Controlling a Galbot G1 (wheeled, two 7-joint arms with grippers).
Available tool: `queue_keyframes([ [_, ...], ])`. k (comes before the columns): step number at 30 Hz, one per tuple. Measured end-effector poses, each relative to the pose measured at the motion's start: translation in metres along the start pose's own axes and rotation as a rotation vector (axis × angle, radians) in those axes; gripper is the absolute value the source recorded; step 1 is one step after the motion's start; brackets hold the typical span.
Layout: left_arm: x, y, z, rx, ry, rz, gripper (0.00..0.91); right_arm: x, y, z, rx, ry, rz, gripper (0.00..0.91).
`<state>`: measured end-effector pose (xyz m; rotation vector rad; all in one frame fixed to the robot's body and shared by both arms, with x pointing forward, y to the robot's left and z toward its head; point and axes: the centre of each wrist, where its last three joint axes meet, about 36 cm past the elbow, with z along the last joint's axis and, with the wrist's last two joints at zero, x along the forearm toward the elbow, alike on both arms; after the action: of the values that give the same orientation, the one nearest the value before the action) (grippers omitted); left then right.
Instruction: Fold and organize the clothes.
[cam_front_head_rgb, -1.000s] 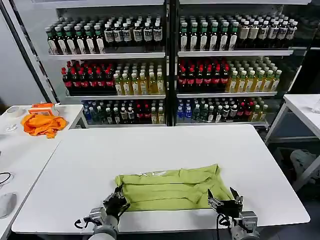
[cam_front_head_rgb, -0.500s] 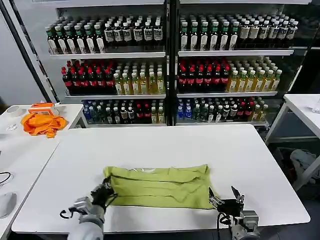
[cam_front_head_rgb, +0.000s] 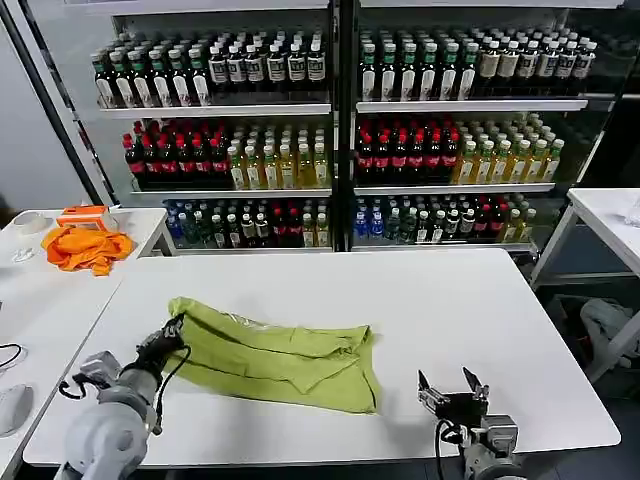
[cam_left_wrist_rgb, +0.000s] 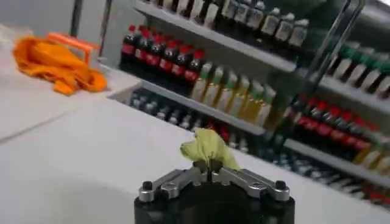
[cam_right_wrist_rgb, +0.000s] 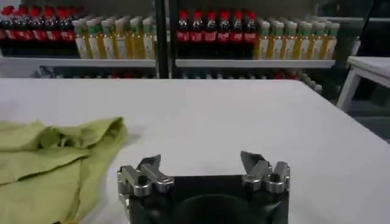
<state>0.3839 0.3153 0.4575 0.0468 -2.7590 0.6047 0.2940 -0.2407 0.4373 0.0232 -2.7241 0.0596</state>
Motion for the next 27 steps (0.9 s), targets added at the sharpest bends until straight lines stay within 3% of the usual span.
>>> queue_keyframes([
  [6,0.014,-0.028,-0.010,0.126,0.047,0.144,0.020,0.000,-0.007,-0.005,0.007,-0.016,0.008,0.907],
  [10,0.018,-0.052,-0.005,0.190,0.087,0.234,0.020,-0.001,-0.010,-0.007,0.011,-0.025,0.013,0.907],
  [18,0.017,-0.095,0.024,0.272,0.169,0.345,0.020,-0.005,-0.013,-0.010,0.018,-0.037,0.017,0.907],
  [27,-0.003,-0.133,0.063,0.282,0.229,0.354,0.020,-0.010,-0.013,-0.010,0.021,-0.040,0.013,0.907],
])
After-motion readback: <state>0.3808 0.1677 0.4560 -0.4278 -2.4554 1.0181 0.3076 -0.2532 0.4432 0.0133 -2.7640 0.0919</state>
